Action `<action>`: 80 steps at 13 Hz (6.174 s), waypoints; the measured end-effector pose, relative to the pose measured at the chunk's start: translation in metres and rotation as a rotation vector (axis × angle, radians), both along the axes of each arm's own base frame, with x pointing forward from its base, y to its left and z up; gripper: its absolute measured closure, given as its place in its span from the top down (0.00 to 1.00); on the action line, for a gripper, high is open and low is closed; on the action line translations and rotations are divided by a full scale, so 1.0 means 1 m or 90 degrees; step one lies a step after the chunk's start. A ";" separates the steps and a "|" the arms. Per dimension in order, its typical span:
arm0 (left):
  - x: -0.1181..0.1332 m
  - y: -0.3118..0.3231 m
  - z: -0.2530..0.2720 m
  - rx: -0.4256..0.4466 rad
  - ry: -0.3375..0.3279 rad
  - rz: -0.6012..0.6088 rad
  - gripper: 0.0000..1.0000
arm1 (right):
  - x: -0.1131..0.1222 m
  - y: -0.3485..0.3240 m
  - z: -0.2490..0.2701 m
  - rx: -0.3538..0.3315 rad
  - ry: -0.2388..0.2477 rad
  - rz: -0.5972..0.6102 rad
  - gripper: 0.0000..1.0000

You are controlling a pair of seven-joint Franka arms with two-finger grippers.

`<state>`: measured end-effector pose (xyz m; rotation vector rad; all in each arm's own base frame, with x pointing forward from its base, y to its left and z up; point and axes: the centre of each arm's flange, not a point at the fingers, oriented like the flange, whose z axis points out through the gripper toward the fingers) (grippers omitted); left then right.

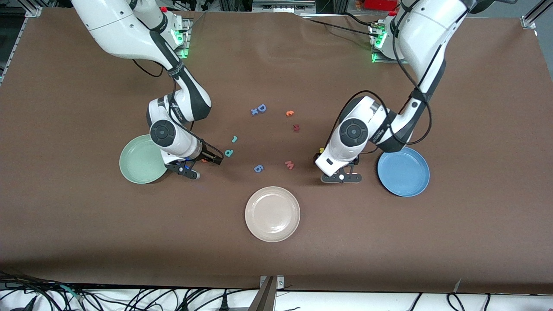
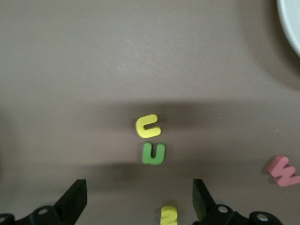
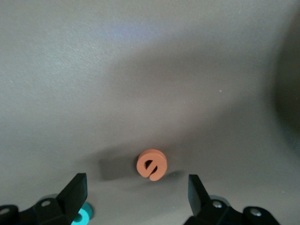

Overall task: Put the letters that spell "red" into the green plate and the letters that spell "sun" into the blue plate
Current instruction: 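Grasp the green u with the left gripper while the right gripper grasps orange e, then place the u and e on blue and green plates with both grippers, then move both grippers back to the letters, left to yellow c, right to teal p, then grasp the yellow c with the left gripper while the right gripper grasps teal p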

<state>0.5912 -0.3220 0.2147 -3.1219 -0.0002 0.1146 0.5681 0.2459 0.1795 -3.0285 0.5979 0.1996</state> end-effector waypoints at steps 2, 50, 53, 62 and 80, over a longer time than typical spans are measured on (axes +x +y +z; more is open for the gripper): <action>-0.001 -0.001 -0.016 -0.005 0.002 0.000 0.99 | 0.000 -0.002 -0.002 -0.008 -0.003 0.013 0.95; 0.035 0.220 -0.032 0.015 0.138 -0.184 0.60 | 0.030 -0.181 0.042 -0.078 0.064 0.189 0.55; 0.041 0.212 0.003 0.022 0.124 -0.191 0.91 | 0.028 -0.159 0.043 -0.036 0.060 0.156 0.68; 0.026 0.055 0.032 0.020 0.055 -0.117 1.00 | 0.005 0.021 0.046 -0.005 -0.029 -0.036 0.93; 0.032 0.013 -0.042 -0.036 -0.012 -0.124 0.40 | -0.018 0.073 -0.012 -0.010 -0.006 -0.130 0.94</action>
